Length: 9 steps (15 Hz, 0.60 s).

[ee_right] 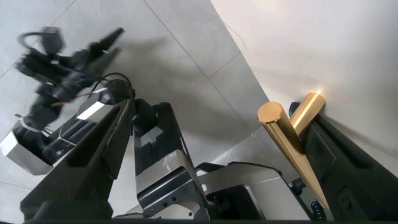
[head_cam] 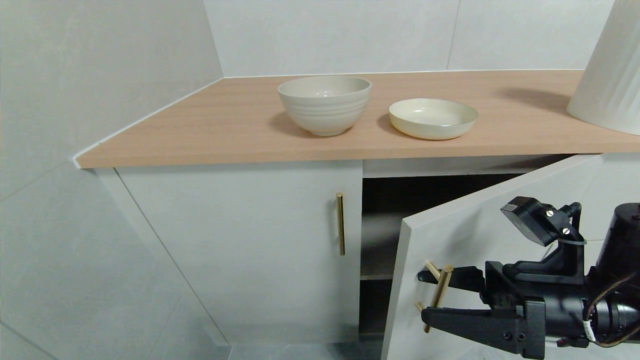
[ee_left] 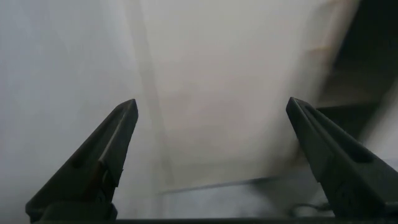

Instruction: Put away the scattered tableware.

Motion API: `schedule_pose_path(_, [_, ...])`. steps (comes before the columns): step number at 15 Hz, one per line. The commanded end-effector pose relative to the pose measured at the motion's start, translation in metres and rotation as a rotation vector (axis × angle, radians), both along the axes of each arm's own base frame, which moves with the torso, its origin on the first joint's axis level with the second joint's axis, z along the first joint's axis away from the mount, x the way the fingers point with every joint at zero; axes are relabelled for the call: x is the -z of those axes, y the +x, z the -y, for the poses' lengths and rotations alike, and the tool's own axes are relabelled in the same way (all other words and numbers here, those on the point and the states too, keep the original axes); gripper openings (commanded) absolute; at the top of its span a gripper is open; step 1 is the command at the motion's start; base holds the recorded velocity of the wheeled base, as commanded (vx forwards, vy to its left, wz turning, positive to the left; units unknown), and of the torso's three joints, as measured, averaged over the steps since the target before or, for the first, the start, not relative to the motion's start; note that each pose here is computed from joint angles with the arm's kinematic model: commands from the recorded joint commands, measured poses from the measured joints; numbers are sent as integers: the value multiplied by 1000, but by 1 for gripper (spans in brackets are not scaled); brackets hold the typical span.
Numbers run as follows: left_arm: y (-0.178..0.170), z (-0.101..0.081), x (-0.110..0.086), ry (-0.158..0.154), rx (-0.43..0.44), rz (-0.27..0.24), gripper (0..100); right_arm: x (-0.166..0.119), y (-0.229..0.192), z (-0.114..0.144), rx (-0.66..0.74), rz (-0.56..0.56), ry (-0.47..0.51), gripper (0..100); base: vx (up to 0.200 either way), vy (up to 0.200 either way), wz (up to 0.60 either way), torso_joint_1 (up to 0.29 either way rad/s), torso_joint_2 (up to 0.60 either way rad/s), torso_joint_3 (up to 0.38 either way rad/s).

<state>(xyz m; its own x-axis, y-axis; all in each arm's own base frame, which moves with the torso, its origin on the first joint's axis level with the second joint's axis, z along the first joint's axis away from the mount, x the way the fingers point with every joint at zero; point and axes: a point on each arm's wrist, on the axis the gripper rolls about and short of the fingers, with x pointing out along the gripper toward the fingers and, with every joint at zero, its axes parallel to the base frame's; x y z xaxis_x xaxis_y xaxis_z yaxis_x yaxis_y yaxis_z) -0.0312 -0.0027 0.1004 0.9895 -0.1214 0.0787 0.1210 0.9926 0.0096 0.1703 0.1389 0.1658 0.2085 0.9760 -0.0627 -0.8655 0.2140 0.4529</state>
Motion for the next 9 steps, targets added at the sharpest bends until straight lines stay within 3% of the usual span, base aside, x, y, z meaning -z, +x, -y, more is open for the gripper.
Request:
schedule_pose_path(1, [-7,3,-31,9,162,-15,100,0,0,0,1,3,1,100,0,0,0,0,0,0])
schedule_pose_path(2, [-6,4,-40,11,217,-43,100,0,0,0,1,1,0,100,0,0,0,0,0,0])
schedule_pose_path(3, [6,7,-61,7,349,-123,100,0,0,0,-1,0,0,100,0,0,0,0,0,0])
schedule_pose_path(4, [19,8,-78,-1,416,-168,100,1,1,0,2,-1,-1,100,0,0,0,0,0,0])
schedule_pose_path(7, [74,11,-119,-38,506,-322,100,0,0,0,2,1,0,100,0,0,0,0,0,0])
schedule_pose_path(9, [100,13,-125,-52,538,-391,100,0,0,0,1,1,0,100,0,0,0,0,0,0])
